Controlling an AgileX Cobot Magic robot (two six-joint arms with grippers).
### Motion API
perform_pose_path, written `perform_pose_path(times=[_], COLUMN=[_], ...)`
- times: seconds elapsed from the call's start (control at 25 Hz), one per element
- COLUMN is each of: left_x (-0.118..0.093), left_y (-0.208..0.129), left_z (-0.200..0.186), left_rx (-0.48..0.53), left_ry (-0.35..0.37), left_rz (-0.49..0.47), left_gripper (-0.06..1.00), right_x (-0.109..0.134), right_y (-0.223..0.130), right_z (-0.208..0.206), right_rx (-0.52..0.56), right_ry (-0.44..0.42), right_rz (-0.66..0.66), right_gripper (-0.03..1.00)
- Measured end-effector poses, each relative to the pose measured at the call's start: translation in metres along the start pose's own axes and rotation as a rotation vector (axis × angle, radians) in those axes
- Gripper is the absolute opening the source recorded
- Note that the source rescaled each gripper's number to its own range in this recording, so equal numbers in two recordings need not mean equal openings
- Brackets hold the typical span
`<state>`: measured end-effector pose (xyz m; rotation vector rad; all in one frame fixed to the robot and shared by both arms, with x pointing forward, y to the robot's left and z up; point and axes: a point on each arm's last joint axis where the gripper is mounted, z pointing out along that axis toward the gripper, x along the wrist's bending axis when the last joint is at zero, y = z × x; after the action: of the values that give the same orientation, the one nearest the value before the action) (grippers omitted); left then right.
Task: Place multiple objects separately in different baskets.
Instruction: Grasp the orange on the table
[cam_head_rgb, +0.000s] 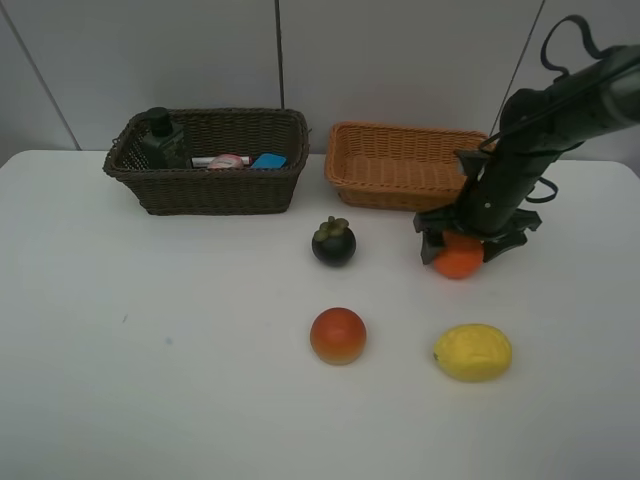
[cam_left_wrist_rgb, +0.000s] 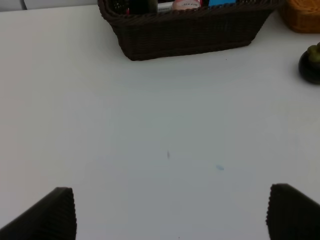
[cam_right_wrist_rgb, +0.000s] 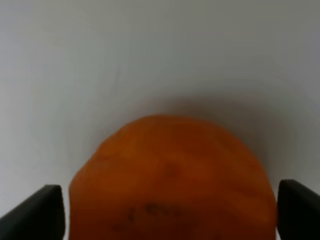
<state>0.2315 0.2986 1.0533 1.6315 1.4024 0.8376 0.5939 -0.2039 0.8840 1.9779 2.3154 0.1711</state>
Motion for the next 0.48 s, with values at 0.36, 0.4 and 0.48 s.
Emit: perform_pose_path(times=[0.36, 0.4, 0.48], left_x=[0.0, 0.0, 0.0], left_y=[0.0, 0.0, 0.0], left_z=[0.0, 0.0, 0.0], left_rx=[0.0, 0.0, 0.0], left_ry=[0.0, 0.0, 0.0], left_rz=[0.0, 0.0, 0.0], left_gripper=[1.0, 1.0, 1.0], right_x=[0.0003, 0.0002, 0.0002], right_y=[0.0008, 0.0007, 0.0006], right_z=[0.0069, 0.0069, 0.007], right_rx=[-0.005, -0.003, -0.003], right_ry=[0.002, 0.001, 0.001], right_rz=[-0.032, -0.033, -0.037], right_gripper=[0.68, 0.44, 0.42])
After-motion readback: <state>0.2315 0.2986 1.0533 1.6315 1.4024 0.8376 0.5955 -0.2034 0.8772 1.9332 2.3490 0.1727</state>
